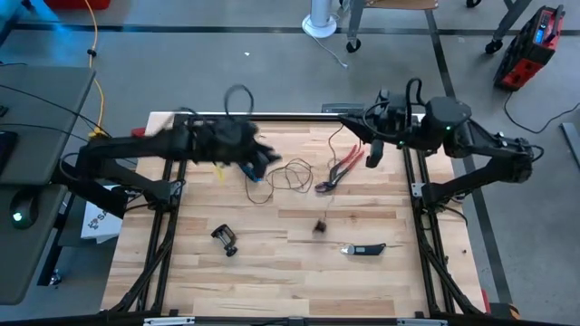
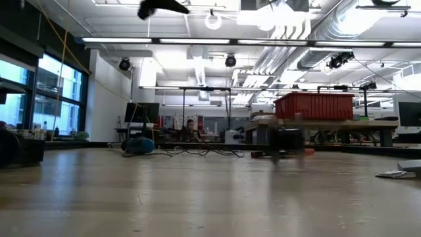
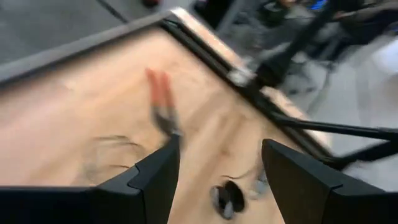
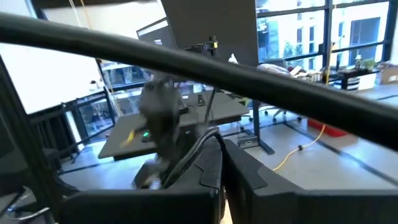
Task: Coil cords
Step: Uncoil the black wire from the black spool
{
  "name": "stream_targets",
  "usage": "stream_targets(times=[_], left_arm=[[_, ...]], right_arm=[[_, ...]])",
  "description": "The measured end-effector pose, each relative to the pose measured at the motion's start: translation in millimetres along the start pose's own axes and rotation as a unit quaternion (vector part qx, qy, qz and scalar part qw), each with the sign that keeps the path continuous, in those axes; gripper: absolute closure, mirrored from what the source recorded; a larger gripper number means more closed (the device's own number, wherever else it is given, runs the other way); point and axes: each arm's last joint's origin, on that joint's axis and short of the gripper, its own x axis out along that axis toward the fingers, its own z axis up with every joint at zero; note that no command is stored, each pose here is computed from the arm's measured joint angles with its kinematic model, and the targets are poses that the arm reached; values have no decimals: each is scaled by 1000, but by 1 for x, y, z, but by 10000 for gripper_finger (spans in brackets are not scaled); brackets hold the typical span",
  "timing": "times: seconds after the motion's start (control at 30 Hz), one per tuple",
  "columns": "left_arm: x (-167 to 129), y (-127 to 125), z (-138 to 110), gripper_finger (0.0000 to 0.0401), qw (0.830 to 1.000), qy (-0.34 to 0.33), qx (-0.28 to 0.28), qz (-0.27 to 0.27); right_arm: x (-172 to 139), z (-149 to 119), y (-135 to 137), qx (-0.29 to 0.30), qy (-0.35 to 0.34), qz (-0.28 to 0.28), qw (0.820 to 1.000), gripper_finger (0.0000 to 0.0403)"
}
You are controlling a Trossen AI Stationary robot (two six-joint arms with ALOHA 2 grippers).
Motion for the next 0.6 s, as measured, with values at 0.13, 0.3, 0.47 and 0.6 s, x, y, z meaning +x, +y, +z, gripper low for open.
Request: stream_targets(times=[0.13, 0.3, 0.47, 0.6], left_arm=[[22, -1, -39, 180, 999, -1, -33, -35], [33, 5, -81, 180, 997, 19, -73, -22], [35, 5, -102, 180, 995, 16, -96, -21], [34, 0, -101, 180, 994, -5, -98, -42]], right_arm=[[5, 14, 3, -27, -6, 0, 1000, 403], [8, 45, 6, -79, -36, -16, 996, 403], [7, 83, 9, -116, -74, -21, 990, 403], [3, 110, 11, -141, -105, -25, 984, 403]])
